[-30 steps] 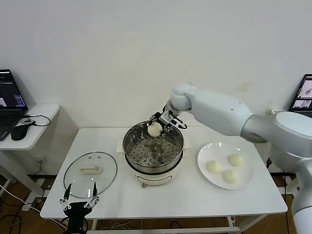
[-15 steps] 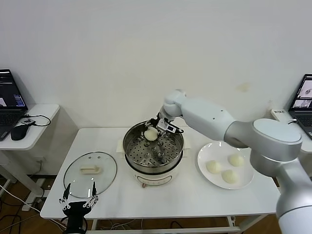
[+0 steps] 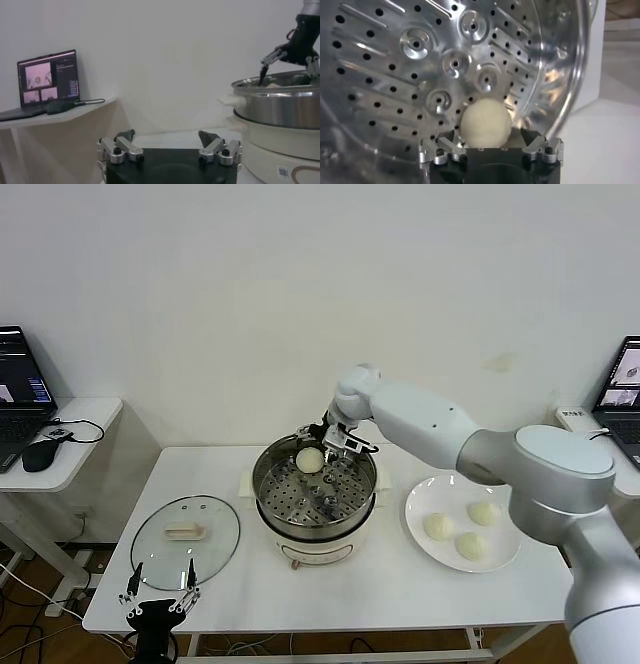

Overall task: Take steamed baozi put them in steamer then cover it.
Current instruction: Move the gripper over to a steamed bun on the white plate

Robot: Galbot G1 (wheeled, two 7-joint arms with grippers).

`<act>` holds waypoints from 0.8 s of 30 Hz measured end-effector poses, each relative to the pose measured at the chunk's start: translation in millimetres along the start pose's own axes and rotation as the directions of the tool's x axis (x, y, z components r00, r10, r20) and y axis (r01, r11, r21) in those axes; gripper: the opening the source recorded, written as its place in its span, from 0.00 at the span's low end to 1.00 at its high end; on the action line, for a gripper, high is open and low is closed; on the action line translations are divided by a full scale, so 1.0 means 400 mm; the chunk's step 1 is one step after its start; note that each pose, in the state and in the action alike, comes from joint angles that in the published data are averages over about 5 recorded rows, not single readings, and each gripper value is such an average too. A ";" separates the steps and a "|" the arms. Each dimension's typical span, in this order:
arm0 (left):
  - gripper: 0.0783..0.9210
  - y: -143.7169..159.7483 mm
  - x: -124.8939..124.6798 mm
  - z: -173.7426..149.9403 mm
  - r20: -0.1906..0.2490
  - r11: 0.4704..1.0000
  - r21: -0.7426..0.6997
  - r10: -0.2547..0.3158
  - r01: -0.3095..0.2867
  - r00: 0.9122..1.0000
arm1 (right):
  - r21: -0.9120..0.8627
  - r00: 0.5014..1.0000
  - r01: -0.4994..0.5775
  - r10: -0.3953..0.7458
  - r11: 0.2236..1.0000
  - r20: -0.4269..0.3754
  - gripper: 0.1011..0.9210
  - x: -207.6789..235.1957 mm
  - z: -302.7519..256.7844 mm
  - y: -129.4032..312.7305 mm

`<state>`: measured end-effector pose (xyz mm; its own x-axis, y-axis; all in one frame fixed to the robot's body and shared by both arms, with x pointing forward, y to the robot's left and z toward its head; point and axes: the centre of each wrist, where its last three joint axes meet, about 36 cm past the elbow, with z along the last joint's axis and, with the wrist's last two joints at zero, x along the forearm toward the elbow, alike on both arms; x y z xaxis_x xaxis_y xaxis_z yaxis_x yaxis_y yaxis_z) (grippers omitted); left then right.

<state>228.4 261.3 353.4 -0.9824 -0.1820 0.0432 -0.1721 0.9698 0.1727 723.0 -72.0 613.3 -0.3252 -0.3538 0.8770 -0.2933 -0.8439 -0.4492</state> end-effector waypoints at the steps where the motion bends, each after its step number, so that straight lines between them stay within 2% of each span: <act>1: 0.88 0.000 0.002 -0.002 -0.001 1.000 -0.001 0.001 -0.001 1.000 | -0.024 1.000 -0.002 0.002 1.000 -0.006 0.88 0.020 0.000 0.000; 10: 0.88 0.016 -0.005 -0.038 -0.020 1.000 -0.008 -0.019 0.019 1.000 | -0.311 0.997 -0.015 -0.011 0.950 -0.082 0.88 0.211 0.003 0.092; 16: 0.88 0.041 -0.026 -0.070 -0.028 1.000 0.005 -0.024 0.024 0.999 | -0.488 0.992 -0.008 -0.056 0.873 -0.116 0.88 0.310 0.000 0.234; 24: 0.88 0.058 -0.052 -0.089 -0.019 0.998 0.061 0.015 -0.014 1.000 | -0.651 0.985 0.012 -0.122 0.759 -0.125 0.88 0.375 -0.011 0.452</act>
<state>247.5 281.7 391.5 -0.9833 -0.1703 0.0646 -0.1624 0.9803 0.1122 617.2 -276.1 662.8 -0.3968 -0.1946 0.8970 -0.8115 -0.3823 -0.4419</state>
